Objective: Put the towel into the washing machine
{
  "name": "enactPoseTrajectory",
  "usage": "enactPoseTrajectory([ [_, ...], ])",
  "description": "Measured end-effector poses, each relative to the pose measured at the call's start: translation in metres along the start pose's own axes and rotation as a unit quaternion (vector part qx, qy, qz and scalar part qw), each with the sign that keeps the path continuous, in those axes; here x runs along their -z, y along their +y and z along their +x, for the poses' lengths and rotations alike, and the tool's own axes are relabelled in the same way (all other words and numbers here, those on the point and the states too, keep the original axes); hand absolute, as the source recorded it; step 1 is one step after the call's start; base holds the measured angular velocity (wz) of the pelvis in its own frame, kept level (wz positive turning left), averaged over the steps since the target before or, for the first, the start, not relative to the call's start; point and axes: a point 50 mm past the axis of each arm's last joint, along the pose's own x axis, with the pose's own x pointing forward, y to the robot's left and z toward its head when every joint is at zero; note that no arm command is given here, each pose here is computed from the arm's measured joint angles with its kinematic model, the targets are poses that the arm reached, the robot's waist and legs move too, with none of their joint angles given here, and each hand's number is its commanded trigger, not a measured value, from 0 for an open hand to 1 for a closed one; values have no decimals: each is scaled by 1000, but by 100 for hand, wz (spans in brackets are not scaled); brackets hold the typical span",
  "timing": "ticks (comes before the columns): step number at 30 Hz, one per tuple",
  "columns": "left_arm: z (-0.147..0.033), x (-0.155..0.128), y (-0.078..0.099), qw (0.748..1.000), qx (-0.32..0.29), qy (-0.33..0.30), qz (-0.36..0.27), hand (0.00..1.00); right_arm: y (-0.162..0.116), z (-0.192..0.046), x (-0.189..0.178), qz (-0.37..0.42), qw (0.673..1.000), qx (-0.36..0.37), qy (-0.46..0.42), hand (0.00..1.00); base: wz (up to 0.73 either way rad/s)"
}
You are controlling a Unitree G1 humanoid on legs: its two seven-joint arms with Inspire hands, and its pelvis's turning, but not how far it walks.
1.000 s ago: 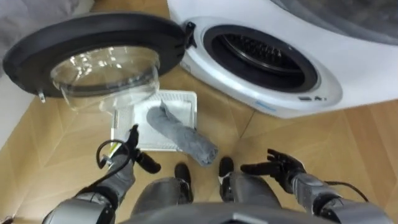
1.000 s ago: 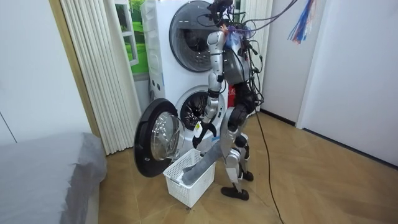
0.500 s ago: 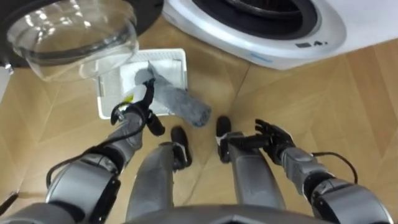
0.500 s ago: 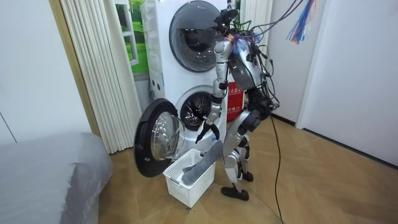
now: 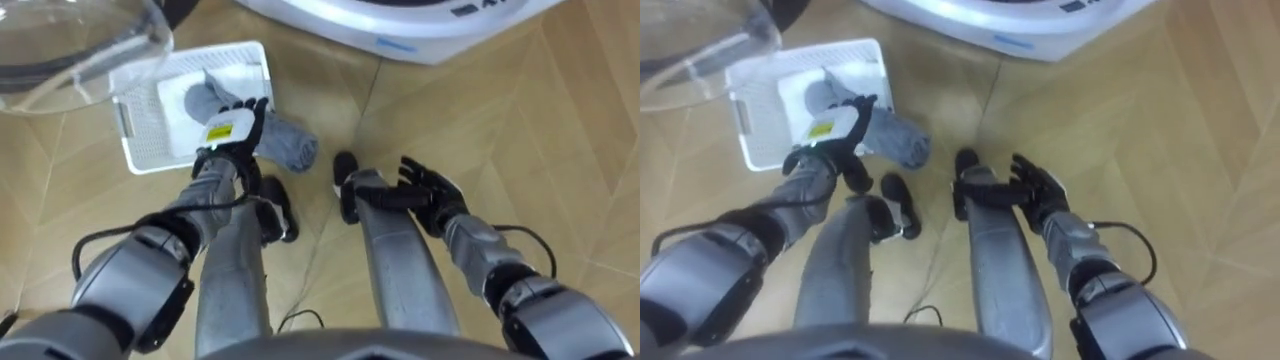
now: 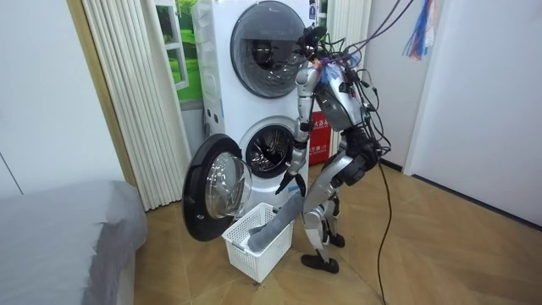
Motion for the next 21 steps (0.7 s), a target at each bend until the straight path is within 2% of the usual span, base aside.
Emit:
enactPoseTrajectory([
  [9,9,0,27,997,-71,-6,20,0,3,1,-20,-11,998,-29,-51,0,2],
  [21,9,0,28,994,-71,-24,74,0,10,1,-30,30,995,-47,-77,0,1],
])
